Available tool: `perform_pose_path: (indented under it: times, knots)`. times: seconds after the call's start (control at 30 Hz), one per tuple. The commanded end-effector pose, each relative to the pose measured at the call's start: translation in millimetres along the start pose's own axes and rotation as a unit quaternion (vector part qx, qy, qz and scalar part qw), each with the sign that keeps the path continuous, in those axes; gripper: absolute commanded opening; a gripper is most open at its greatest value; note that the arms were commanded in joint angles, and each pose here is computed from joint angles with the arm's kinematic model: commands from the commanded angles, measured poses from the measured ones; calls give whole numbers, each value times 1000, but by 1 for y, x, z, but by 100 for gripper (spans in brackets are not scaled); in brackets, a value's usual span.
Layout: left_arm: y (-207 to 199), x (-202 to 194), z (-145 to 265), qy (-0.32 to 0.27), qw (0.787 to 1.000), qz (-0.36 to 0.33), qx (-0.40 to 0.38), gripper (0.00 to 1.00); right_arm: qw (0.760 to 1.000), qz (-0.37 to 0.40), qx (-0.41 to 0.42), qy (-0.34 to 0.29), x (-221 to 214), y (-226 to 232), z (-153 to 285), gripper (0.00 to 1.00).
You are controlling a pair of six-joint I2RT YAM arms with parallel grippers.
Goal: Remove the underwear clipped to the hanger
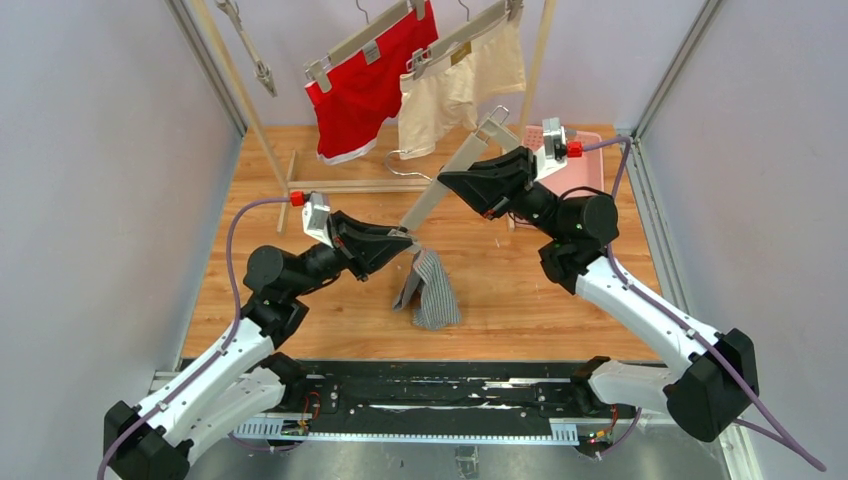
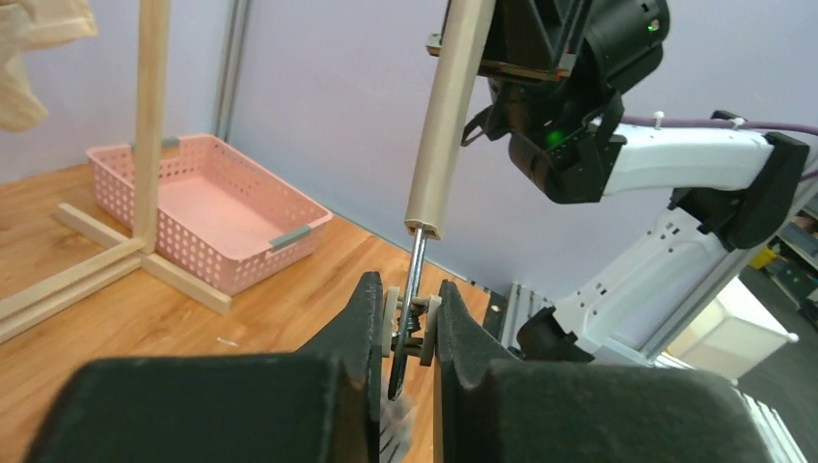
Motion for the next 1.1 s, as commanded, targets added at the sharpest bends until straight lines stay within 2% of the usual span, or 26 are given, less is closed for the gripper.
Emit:
perform_pose_path:
  times: [0.0, 0.03, 0.07, 0.1, 0.13, 0.3, 0.47, 0.63, 0.97, 1.07]
  knots:
    - [-6, 8, -1, -11, 1000, -12, -18, 0, 999, 4, 32, -2, 0, 14, -2, 1]
    - [-7, 10, 0, -13, 1000, -15, -22, 0, 1000, 5, 30, 0, -1, 14, -1, 1]
    - [-9, 12, 0, -16, 999, -16, -24, 7, 1000, 5, 28, 1, -2, 14, 0, 0]
    - [-10, 14, 1, -19, 999, -19, -26, 24, 1000, 6, 27, 2, -2, 14, 0, 0]
    - [-12, 17, 2, -24, 999, -24, -30, 31, 1000, 6, 25, 4, -2, 14, 1, 0]
    - [-20, 37, 0, -46, 997, -37, -44, 47, 999, 5, 32, 9, -3, 17, 0, 1]
    - [-28, 52, -7, -46, 996, -32, -75, 53, 999, 4, 35, 18, -4, 22, -1, 1]
    - [-27, 48, -8, -39, 996, -23, -75, 48, 999, 9, 37, 17, -4, 27, -1, 1]
    - [-23, 38, -8, -25, 997, -13, -73, 48, 999, 12, 51, 12, 0, 31, -11, 1]
    - [-22, 35, -7, -23, 997, -13, -70, 43, 998, 10, 53, 10, -1, 32, -13, 1]
Point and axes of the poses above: each gripper's point midway between its finger pads, its own z axis back along the fingers, its own y axis along the line the jaws close on, x = y × z, the point moved 8 cm from there along z, back along the fingers, and after that the axes turned 10 degrees about -z, right-handed, at the moved point
